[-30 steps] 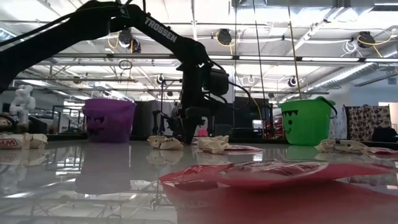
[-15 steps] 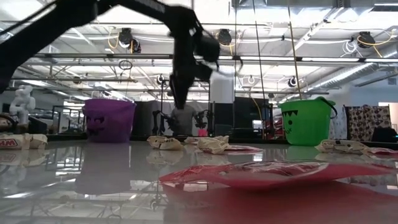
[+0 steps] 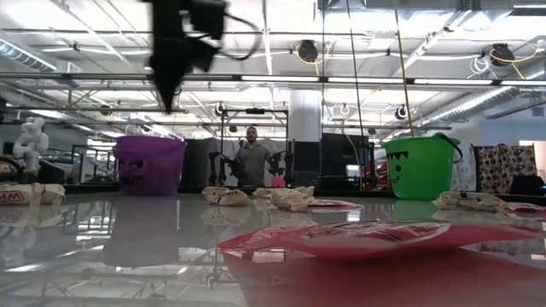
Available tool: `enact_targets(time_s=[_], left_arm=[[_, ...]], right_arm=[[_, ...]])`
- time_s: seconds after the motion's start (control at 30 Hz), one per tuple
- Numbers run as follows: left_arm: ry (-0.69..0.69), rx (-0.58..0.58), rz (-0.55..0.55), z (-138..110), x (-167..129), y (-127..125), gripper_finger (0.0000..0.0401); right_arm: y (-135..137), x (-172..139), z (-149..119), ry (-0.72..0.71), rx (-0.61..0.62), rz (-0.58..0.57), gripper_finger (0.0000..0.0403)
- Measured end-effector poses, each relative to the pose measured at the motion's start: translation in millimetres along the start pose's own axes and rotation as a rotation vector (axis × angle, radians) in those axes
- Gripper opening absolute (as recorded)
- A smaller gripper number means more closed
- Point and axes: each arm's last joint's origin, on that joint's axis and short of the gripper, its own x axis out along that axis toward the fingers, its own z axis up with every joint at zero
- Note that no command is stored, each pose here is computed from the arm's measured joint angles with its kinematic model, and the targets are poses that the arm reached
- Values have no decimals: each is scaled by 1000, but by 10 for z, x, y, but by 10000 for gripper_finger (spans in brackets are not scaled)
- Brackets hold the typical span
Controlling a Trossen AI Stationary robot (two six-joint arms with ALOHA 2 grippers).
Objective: Sort candy by brand, put in halloween buckets
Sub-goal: Put the red candy into the bottom violet bucket
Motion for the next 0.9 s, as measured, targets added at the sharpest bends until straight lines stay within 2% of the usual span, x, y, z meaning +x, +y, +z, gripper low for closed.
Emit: enact_targets(time_s=[0.07, 0.2, 0.3, 0.47, 0.63, 0.8, 0.9], left_arm=[[-24, -66, -36, -272, 94, -57, 111], [-64, -149, -191, -741, 248, -277, 111], [-34, -127, -289, -1041, 287, -483, 111], [54, -132, -326, -1428, 318, -800, 111], [158, -173, -262, -1703, 434, -1026, 111], [185, -200, -115, -1899, 691, -1077, 111], [184, -197, -72, -1965, 840, -1088, 111]], right_arm=[[-58, 39, 16, -19, -18, -55, 155], [-176, 156, 75, -12, -61, -126, 155], [-237, 243, 129, 4, -109, -147, 155], [-324, 358, 213, 10, -184, -182, 155], [-403, 459, 283, 32, -249, -199, 155], [-468, 539, 335, 57, -279, -205, 155], [-496, 577, 356, 83, -287, -191, 155]])
